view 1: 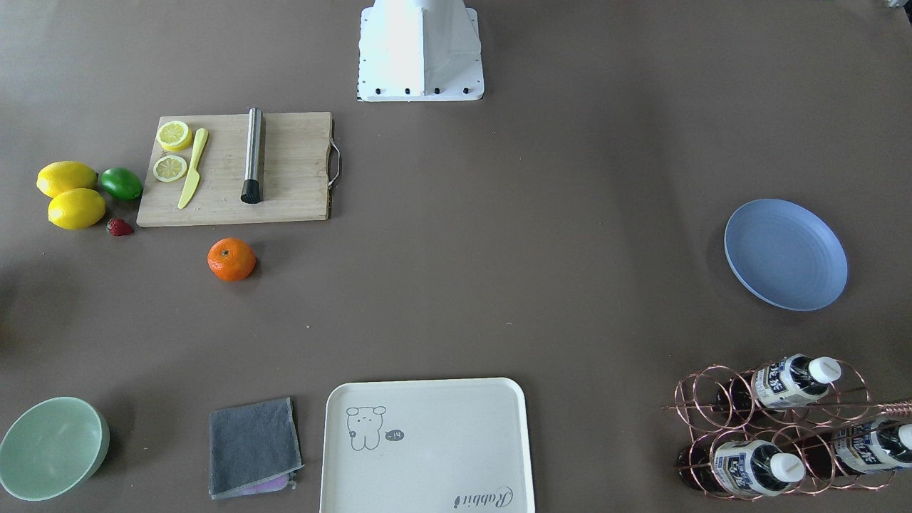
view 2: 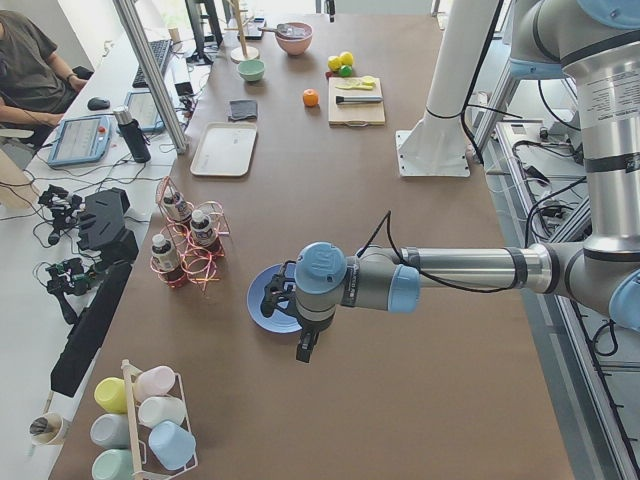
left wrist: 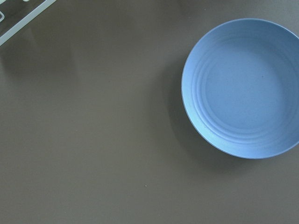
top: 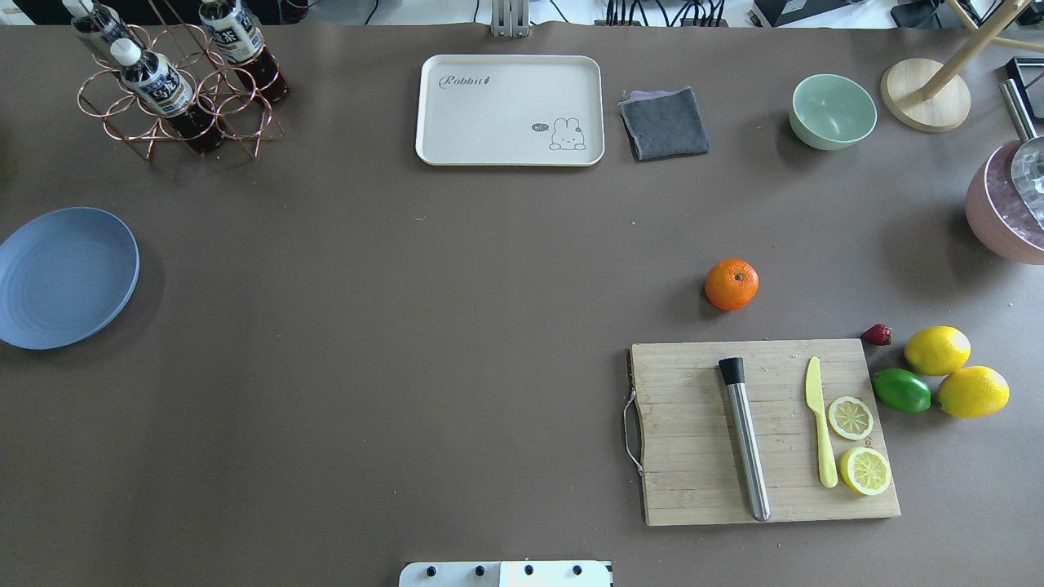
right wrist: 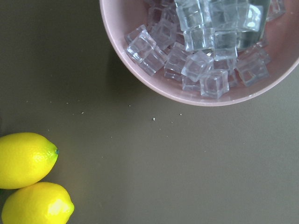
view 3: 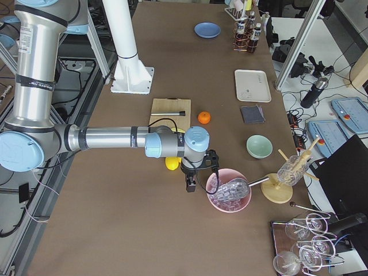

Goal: Pick orange to plate

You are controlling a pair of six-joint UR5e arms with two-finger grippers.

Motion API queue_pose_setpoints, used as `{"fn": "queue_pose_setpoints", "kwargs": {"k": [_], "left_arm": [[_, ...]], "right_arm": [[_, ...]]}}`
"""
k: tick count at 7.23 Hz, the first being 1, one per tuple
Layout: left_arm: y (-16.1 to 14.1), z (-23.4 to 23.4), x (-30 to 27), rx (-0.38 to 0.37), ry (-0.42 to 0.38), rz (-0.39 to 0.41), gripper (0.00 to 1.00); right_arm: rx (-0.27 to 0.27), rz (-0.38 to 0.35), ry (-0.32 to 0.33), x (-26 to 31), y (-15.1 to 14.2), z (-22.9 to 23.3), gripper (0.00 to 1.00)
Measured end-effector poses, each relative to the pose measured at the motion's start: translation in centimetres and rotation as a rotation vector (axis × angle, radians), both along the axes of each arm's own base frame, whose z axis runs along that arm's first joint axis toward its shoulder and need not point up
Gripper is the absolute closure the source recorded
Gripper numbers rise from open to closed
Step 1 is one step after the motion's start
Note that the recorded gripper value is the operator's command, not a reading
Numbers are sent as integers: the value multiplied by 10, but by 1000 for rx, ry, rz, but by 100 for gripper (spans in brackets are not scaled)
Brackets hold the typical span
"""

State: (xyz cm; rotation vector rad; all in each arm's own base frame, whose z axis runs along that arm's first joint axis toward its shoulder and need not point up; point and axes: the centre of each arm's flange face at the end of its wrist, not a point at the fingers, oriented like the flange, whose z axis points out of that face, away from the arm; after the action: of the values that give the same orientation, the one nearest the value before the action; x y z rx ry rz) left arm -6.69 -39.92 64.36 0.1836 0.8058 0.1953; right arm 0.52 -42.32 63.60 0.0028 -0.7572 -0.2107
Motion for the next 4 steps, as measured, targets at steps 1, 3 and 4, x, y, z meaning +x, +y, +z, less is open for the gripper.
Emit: {"fn": "queue_pose_setpoints", "kwargs": {"k": [1, 3, 4], "left_arm": [[1, 0, 0, -16, 2, -16, 3], [-5, 7, 1, -37, 8, -55, 3], [-15, 9, 7, -32, 12, -64, 3]], "right_arm": [[4, 2, 0, 0, -1, -2, 0], [12, 2, -4, -1, -2, -7, 0], [15, 3, -7, -1, -3, -9, 0]]}}
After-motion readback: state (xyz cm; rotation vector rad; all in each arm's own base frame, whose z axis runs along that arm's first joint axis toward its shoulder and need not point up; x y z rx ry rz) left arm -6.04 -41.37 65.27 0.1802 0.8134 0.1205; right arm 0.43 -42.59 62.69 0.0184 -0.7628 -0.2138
